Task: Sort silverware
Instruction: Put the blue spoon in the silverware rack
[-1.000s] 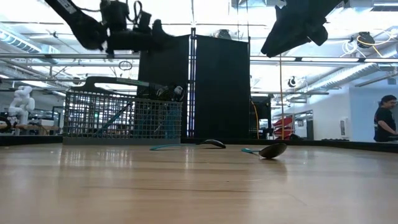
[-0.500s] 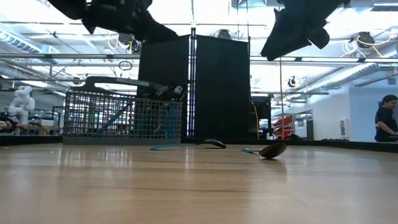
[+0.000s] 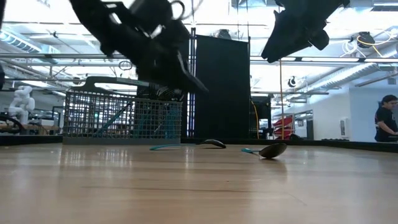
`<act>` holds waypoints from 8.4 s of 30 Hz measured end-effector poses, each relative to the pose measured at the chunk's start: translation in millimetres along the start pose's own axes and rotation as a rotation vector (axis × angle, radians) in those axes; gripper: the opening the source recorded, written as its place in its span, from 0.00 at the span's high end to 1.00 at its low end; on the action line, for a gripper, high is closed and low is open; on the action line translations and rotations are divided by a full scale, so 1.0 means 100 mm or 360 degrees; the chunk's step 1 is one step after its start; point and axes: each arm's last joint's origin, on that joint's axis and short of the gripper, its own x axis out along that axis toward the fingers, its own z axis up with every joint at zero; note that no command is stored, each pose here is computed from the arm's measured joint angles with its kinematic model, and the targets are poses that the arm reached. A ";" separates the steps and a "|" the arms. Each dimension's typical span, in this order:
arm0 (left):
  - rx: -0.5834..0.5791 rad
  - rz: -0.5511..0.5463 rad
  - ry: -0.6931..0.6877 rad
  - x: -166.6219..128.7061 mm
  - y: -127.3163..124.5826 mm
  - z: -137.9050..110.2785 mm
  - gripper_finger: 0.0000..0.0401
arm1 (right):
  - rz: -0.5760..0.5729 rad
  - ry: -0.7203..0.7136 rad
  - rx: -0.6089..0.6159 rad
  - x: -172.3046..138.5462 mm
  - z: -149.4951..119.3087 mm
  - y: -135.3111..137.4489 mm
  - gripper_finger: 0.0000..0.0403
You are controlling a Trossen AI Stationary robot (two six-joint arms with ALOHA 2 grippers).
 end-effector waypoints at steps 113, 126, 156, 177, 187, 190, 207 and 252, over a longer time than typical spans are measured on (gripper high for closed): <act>-0.0718 0.1085 -0.0955 -1.00 1.92 -0.66 1.00 | 0.0120 -0.0308 -0.0248 -0.55 -0.14 0.08 0.76; -0.0703 0.0999 -0.0980 -0.98 1.91 -0.67 0.98 | 0.0120 -0.0307 -0.0291 -0.55 -0.14 0.08 0.76; -0.0373 0.0536 -0.0514 -1.01 1.27 -0.17 0.83 | 0.0145 -0.0279 -0.0292 -0.55 -0.14 0.09 0.76; -0.0742 0.0234 0.0439 0.23 0.67 -0.50 0.83 | 0.0219 -0.0267 -0.0218 -0.55 -0.12 0.13 0.76; -0.0828 0.0249 0.0603 0.46 0.73 -0.55 0.83 | 0.0230 -0.0233 -0.0248 -0.55 -0.13 0.12 0.76; -0.0836 0.0322 0.0651 0.49 0.73 -0.61 0.83 | 0.0230 -0.0233 -0.0249 -0.55 -0.13 0.12 0.76; -0.0893 0.0299 0.0441 0.35 0.77 -0.36 0.98 | 0.0235 -0.0237 -0.0234 -0.55 -0.13 0.13 0.76; -0.0474 0.1031 -0.1027 -1.01 2.04 -0.50 1.00 | 0.0067 -0.0248 -0.0363 -0.32 -0.12 0.13 0.76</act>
